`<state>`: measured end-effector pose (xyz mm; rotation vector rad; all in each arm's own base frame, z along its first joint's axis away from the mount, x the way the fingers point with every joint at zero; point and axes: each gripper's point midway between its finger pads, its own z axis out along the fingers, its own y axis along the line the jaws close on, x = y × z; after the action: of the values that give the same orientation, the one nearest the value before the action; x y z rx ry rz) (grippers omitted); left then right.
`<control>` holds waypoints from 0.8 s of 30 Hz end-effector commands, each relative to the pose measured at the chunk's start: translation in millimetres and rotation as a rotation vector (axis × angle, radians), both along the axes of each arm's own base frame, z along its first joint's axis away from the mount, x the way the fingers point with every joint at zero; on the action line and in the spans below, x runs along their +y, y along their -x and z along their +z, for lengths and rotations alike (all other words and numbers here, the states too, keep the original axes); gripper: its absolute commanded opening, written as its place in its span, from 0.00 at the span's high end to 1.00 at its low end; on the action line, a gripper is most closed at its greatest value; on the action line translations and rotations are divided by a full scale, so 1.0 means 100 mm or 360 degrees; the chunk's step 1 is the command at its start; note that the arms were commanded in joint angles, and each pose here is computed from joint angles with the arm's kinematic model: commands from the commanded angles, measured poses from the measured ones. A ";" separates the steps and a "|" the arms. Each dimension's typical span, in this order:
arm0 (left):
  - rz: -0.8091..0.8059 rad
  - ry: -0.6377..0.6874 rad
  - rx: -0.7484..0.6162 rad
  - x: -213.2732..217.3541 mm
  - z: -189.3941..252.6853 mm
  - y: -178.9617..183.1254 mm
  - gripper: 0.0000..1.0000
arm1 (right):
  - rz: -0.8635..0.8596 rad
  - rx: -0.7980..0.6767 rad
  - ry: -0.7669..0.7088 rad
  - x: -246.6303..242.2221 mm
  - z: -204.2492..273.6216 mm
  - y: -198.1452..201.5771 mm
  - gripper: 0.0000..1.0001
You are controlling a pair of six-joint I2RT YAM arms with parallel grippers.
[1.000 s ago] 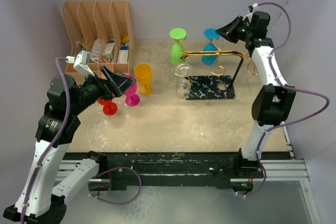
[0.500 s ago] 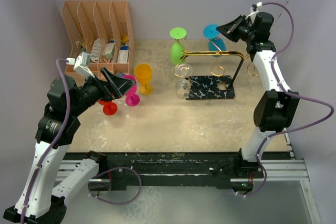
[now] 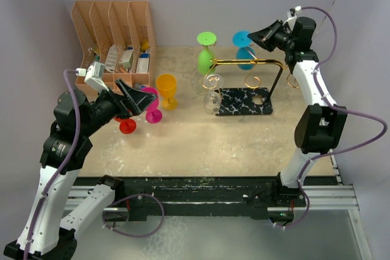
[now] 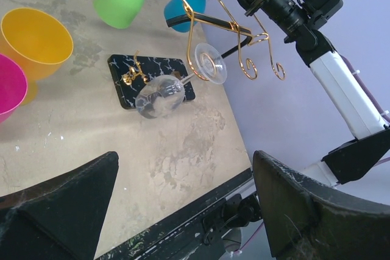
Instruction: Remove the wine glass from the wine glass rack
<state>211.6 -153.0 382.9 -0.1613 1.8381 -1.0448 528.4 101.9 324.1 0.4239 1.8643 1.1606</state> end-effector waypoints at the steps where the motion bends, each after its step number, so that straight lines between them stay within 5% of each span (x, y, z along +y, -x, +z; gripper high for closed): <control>1: -0.0010 0.0018 -0.0090 0.00 0.17 0.04 0.07 | -0.0084 -0.0184 0.0078 -0.09 0.48 0.19 1.00; 16: -0.0013 0.0033 -0.0094 0.01 0.20 0.08 0.08 | -0.0526 -0.0265 0.0392 -0.57 0.86 0.41 1.00; 24: 0.0004 0.0056 -0.0101 0.03 0.24 0.12 0.11 | -0.0463 -0.0702 0.0382 -0.45 1.53 0.66 1.00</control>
<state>203.9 -150.6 384.6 -0.1617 1.8313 -1.0476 489.0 51.6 394.1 0.4437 1.7106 0.7467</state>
